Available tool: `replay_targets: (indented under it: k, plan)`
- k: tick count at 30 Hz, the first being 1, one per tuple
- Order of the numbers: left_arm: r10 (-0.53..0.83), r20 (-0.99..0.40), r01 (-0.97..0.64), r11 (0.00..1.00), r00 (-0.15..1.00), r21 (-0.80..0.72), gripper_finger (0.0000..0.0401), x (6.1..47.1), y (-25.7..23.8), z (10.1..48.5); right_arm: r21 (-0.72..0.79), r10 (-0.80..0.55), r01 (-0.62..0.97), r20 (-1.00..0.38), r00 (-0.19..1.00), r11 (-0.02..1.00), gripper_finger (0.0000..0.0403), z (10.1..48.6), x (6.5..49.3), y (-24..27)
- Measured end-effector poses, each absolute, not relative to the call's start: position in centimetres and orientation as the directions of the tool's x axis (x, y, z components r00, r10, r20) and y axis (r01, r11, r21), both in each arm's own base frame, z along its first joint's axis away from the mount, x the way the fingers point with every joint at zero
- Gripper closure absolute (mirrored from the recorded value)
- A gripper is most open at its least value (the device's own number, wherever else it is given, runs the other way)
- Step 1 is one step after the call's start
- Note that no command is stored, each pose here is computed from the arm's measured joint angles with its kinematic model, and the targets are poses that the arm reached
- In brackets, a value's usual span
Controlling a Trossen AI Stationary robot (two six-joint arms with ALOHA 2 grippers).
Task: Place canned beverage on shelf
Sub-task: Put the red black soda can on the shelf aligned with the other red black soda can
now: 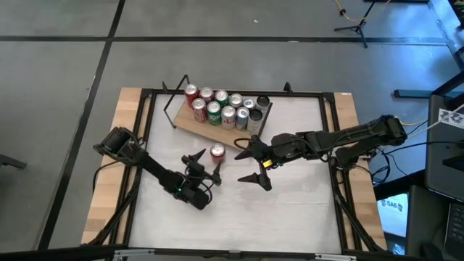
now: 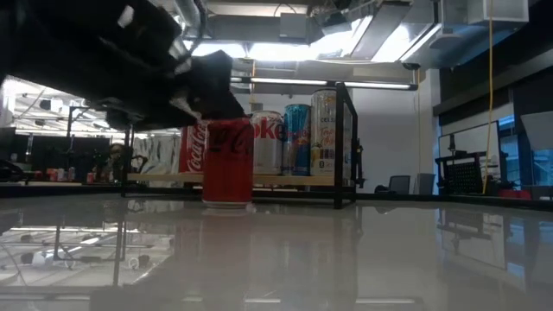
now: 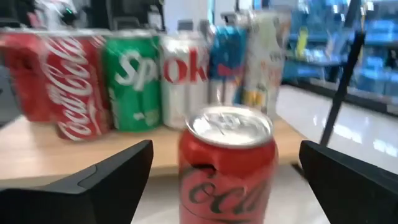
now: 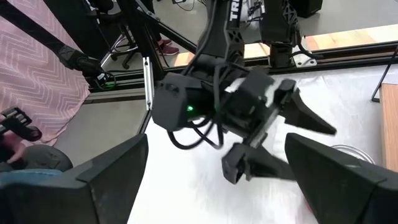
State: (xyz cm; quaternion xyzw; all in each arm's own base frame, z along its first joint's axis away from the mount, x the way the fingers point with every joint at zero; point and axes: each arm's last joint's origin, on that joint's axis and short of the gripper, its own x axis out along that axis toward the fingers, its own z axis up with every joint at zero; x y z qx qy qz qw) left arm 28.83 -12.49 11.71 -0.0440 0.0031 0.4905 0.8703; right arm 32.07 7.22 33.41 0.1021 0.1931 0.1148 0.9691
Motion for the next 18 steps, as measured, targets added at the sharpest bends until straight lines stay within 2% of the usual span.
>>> replay_targets:
  k: [3, 9, 14, 18]
  plan:
    - [0.861, -0.001, -0.853, 0.504, 0.508, -0.134, 0.0009, 28.3, -13.3, 11.9, 0.242, 0.262, -0.183, -0.351, 0.899, 0.953, 0.0031, 33.4, 32.1, 7.2]
    - [0.827, -0.032, -0.807, 0.538, 0.561, -0.245, 0.0009, 27.9, -14.1, 14.1, 0.242, 0.262, -0.183, -0.351, 0.899, 0.953, 0.0031, 33.4, 32.1, 7.2]
    - [0.674, -0.172, -0.696, 0.703, 0.718, -0.149, 0.0009, 28.4, -14.2, 17.7, 0.242, 0.262, -0.183, -0.351, 0.899, 0.953, 0.0031, 33.4, 32.1, 7.2]
    - [0.555, -0.196, -0.576, 0.814, 0.808, -0.07, 0.0009, 28.5, -14.2, 21.5, 0.242, 0.262, -0.183, -0.351, 0.899, 0.953, 0.0031, 33.4, 32.1, 7.2]
